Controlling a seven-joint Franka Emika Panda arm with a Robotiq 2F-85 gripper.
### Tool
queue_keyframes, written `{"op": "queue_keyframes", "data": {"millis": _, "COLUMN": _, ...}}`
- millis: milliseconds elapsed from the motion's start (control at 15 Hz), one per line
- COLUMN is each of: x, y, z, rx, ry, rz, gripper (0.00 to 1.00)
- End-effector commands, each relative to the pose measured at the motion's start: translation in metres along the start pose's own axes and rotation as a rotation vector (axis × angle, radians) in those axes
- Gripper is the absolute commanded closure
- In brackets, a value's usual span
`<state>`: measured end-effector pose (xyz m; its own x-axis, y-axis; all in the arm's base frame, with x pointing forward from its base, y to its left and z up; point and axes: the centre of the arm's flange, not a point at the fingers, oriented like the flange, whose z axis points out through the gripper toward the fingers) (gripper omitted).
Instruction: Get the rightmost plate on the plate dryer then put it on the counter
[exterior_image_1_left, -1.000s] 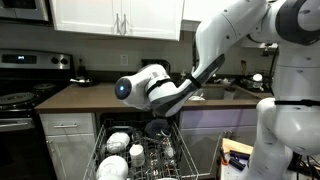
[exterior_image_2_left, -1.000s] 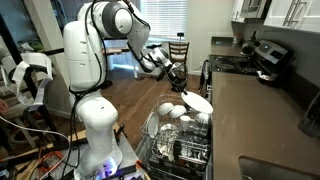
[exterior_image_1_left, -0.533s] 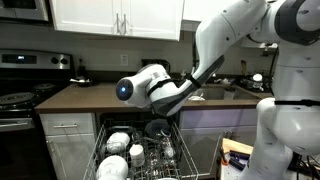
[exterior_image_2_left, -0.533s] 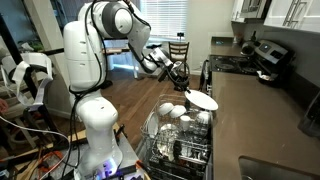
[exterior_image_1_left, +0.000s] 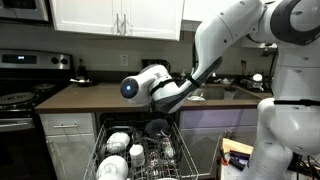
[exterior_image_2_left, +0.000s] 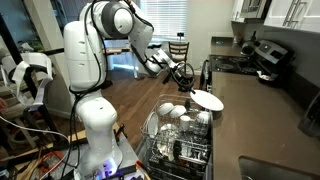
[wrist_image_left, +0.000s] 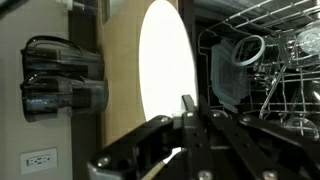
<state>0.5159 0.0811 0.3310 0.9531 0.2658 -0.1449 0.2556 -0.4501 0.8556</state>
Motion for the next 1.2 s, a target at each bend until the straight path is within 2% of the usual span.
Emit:
{"op": "queue_keyframes", "data": {"millis": 0, "x": -0.003, "y": 0.007, "z": 0.010, "rx": -0.024, "ry": 0.049, "rz": 0.033, "gripper": 0.99}}
{"op": "queue_keyframes", "data": {"millis": 133, "x": -0.004, "y": 0.008, "z": 0.014, "rx": -0.019, "ry": 0.052, "rz": 0.034, "gripper": 0.99}}
{"op": "queue_keyframes", "data": {"millis": 200, "x": 0.001, "y": 0.001, "z": 0.010, "rx": 0.005, "ry": 0.026, "rz": 0.014, "gripper": 0.94}}
{"op": "queue_keyframes", "data": {"millis": 600, "x": 0.000, "y": 0.001, "z": 0.013, "rx": 0.009, "ry": 0.024, "rz": 0.015, "gripper": 0.94}}
{"op": "queue_keyframes", "data": {"millis": 667, "x": 0.000, "y": 0.001, "z": 0.013, "rx": 0.009, "ry": 0.024, "rz": 0.015, "gripper": 0.99}}
{"op": "queue_keyframes", "data": {"millis": 1133, "x": 0.000, "y": 0.005, "z": 0.025, "rx": 0.004, "ry": 0.024, "rz": 0.028, "gripper": 0.99}}
